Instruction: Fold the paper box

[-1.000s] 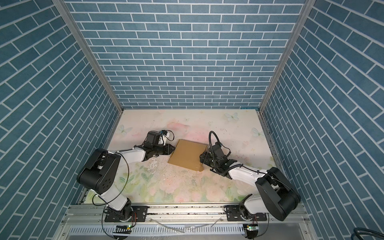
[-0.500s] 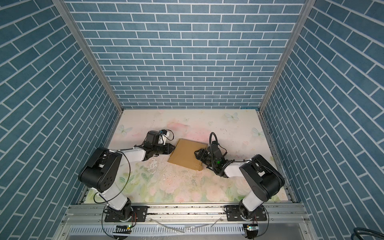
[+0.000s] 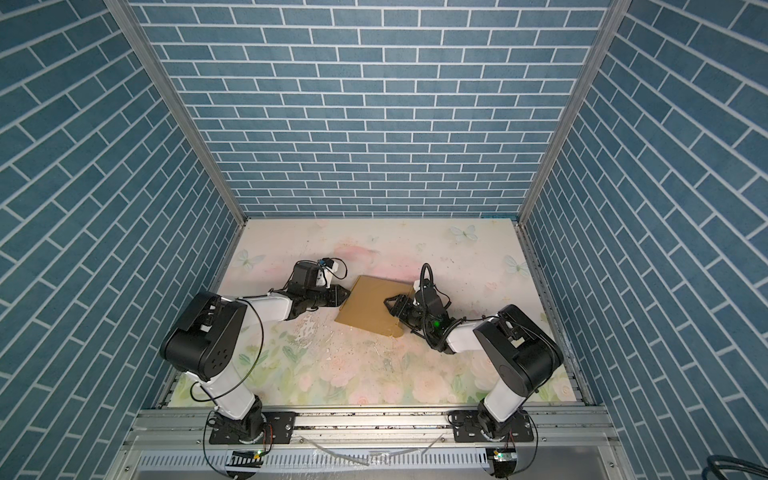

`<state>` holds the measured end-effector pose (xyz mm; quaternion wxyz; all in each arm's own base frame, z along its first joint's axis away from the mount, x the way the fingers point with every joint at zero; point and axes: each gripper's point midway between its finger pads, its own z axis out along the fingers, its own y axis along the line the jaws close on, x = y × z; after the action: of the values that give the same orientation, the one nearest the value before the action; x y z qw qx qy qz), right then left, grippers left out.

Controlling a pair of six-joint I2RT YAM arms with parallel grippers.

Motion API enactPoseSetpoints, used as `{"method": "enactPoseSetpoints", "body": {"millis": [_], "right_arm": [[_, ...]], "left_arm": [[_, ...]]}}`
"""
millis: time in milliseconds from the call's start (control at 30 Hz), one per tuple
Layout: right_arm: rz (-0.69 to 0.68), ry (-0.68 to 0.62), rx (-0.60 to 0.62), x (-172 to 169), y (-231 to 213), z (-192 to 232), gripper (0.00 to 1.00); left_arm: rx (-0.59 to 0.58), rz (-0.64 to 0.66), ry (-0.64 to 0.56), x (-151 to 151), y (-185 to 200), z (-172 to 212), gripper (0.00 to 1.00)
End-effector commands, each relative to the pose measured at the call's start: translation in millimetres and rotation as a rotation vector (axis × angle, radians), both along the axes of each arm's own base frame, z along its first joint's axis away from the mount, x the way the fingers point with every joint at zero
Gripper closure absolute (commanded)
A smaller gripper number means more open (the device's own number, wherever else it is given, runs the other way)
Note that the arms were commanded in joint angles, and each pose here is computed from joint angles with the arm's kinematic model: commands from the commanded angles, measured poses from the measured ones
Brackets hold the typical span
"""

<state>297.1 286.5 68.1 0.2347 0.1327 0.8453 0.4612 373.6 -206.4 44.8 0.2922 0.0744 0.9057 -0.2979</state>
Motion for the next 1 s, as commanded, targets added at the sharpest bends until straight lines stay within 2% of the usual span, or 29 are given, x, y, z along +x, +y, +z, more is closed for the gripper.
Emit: {"method": "enactPoseSetpoints", "body": {"millis": [0, 467, 733, 967], "right_arm": [[0.01, -0.036, 0.065, 12, 14, 22, 0.32], [0.035, -0.051, 0.107, 23, 37, 38, 0.33], [0.042, -0.047, 0.101, 23, 43, 38, 0.49], [0.039, -0.051, 0.094, 23, 42, 40, 0.57]], "left_arm": [[0.077, 0.013, 0.149, -22, 13, -41, 0.73], [0.024, 0.015, 0.15, -13, 3, -35, 0.73], [0.01, 0.021, 0.151, -14, 2, -35, 0.73], [-0.014, 0.031, 0.142, -8, -1, -28, 0.71]]}}
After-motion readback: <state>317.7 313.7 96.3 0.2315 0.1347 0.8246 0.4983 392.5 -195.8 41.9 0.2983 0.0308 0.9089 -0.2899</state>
